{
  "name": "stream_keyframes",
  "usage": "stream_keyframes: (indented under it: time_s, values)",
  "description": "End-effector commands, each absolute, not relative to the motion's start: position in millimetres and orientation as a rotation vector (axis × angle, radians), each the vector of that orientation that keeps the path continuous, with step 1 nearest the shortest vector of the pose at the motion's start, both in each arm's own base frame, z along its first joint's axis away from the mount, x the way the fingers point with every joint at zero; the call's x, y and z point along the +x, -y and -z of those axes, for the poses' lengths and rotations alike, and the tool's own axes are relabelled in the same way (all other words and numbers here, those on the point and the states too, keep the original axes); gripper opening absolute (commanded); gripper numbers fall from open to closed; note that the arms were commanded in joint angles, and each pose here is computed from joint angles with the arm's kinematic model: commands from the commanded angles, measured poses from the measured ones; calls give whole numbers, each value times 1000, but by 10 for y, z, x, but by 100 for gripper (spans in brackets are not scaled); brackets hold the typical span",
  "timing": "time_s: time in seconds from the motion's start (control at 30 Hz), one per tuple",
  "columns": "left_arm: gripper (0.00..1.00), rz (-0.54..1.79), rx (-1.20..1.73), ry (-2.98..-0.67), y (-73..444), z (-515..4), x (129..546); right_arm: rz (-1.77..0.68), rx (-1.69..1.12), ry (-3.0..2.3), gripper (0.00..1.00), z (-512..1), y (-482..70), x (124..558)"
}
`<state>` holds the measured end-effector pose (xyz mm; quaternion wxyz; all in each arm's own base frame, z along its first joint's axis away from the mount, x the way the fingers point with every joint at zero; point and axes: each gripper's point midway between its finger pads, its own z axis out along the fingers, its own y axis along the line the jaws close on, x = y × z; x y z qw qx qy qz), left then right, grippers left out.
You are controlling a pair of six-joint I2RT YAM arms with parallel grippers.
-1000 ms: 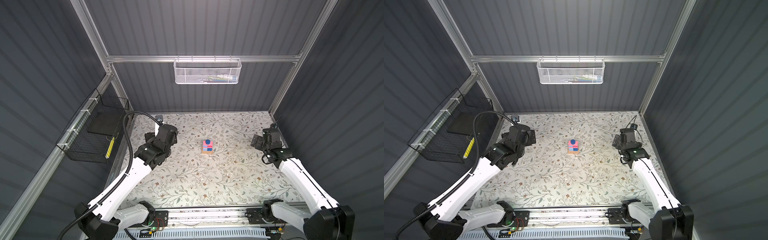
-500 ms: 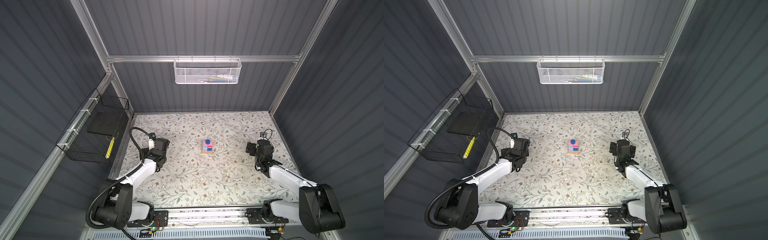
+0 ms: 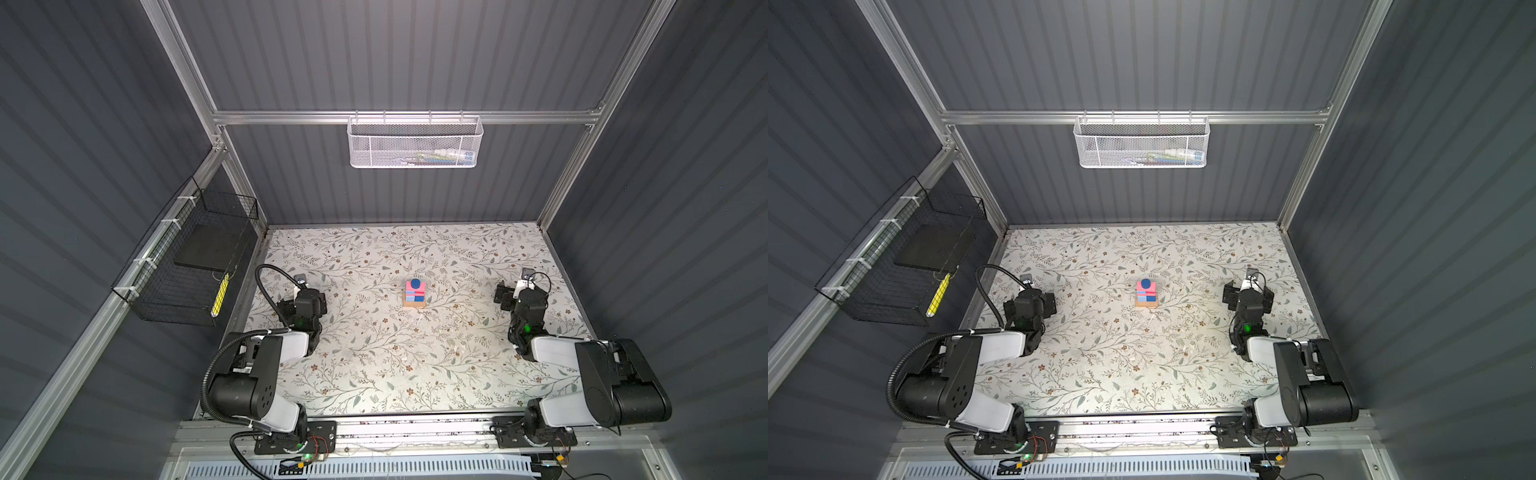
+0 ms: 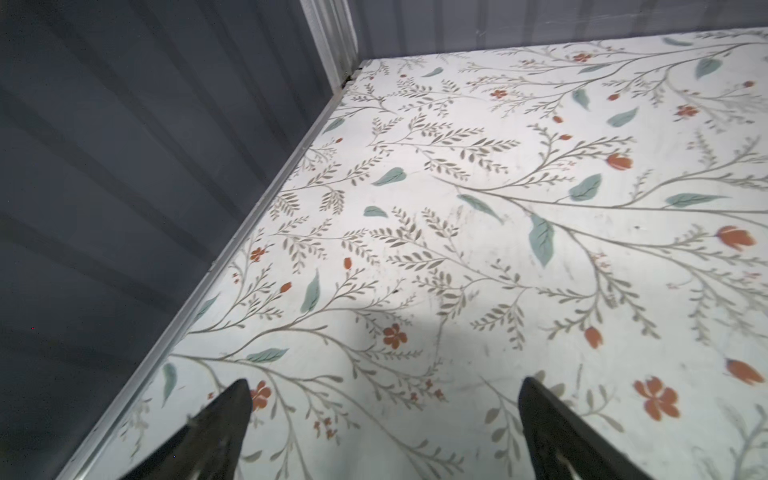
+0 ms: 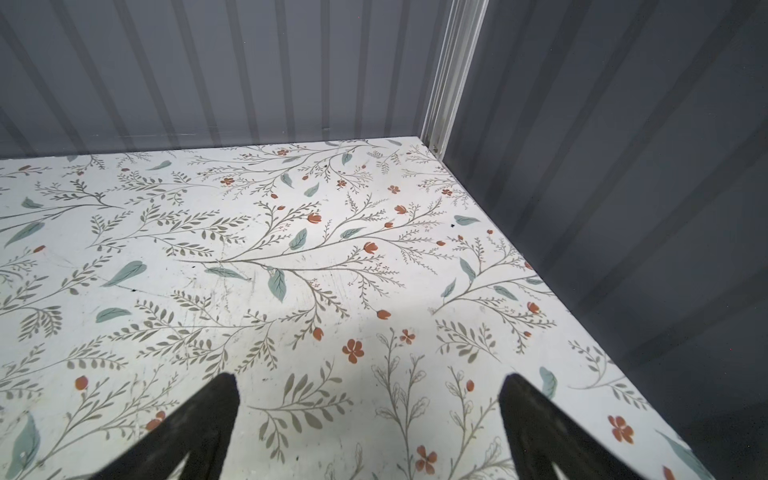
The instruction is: Build the wood block tower
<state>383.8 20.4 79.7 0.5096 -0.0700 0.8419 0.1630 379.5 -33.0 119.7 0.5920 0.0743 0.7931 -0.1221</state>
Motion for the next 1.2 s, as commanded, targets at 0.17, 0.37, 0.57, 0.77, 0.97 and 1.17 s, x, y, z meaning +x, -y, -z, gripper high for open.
stream_keyframes:
  time_s: [0.17,0.37,0.57,0.77,0.97,1.17]
  values:
    - [100,-224,-21,-1971,65,-758,4136,65,54,-1791,99,-1292,136,3836]
    - [100,-213,-34,-1968,41,-661,4116,14,5,-1793,99,-1222,61,3818]
    - [100,-210,-38,-1958,32,-667,4129,29,43,-1788,99,-1217,134,3834]
    - [100,-211,-40,-1956,29,-671,4125,60,109,-1799,99,-1210,234,3845]
    - [100,-211,-40,-1956,30,-673,4129,61,110,-1800,99,-1208,237,3845]
    - [100,-211,-39,-1955,30,-675,4130,60,109,-1800,99,-1208,234,3845]
